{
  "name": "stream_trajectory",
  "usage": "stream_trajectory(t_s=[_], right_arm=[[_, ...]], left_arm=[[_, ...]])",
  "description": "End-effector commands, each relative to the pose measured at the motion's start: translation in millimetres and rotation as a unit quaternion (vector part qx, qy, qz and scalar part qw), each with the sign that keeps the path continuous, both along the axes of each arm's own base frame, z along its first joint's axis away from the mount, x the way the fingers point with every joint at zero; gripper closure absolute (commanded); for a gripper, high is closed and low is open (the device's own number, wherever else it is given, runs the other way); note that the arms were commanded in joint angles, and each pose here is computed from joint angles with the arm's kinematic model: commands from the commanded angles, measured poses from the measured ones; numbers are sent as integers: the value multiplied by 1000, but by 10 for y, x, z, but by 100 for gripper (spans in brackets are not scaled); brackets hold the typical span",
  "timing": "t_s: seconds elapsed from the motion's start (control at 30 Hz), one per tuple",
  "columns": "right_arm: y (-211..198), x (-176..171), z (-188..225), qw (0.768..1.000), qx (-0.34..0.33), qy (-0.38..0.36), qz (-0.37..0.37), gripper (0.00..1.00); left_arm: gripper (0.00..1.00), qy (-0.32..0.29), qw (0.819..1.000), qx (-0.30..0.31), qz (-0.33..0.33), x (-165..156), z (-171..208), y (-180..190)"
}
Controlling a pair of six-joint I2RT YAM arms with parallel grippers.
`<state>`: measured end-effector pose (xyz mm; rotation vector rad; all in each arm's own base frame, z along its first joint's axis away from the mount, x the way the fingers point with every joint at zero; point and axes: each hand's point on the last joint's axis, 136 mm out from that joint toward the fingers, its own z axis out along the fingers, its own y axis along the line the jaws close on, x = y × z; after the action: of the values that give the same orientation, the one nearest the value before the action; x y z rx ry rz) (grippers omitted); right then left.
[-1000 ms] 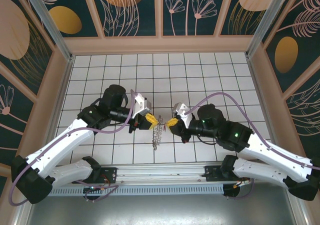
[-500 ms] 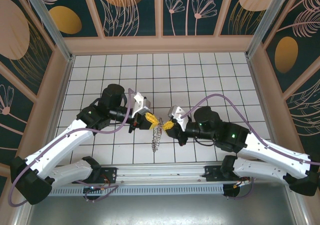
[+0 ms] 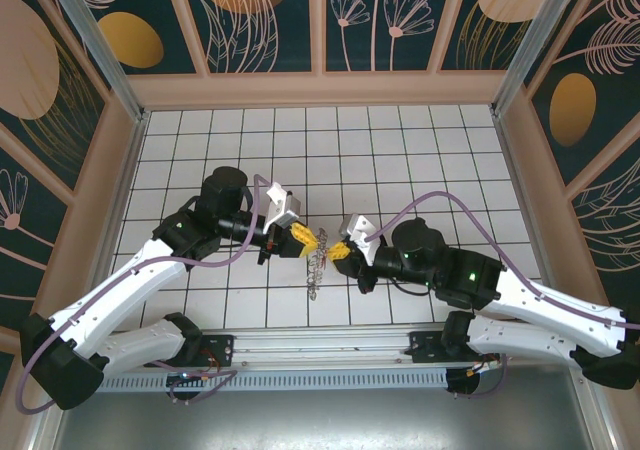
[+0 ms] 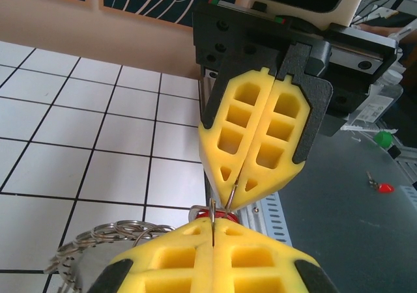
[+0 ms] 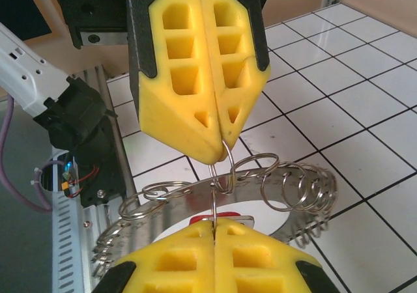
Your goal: Put the keys on the keyring
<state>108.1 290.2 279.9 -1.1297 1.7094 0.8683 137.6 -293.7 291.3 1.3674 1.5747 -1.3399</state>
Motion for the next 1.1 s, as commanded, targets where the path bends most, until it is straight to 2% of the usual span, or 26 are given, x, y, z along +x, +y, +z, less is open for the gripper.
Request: stream_trajectory(t_s=[0.0, 0.73, 1.07], right_arm=[[-9, 18, 44, 1000, 9, -19, -9, 100], [-64, 72, 89, 998, 11, -53, -34, 100], [2, 31, 169, 998, 30, -58, -17, 100]], left_arm=[[100, -26, 999, -35, -16, -68, 270, -8], [100, -21, 999, -35, -8, -21, 269, -34], [100, -21, 999, -35, -8, -9, 251, -40]])
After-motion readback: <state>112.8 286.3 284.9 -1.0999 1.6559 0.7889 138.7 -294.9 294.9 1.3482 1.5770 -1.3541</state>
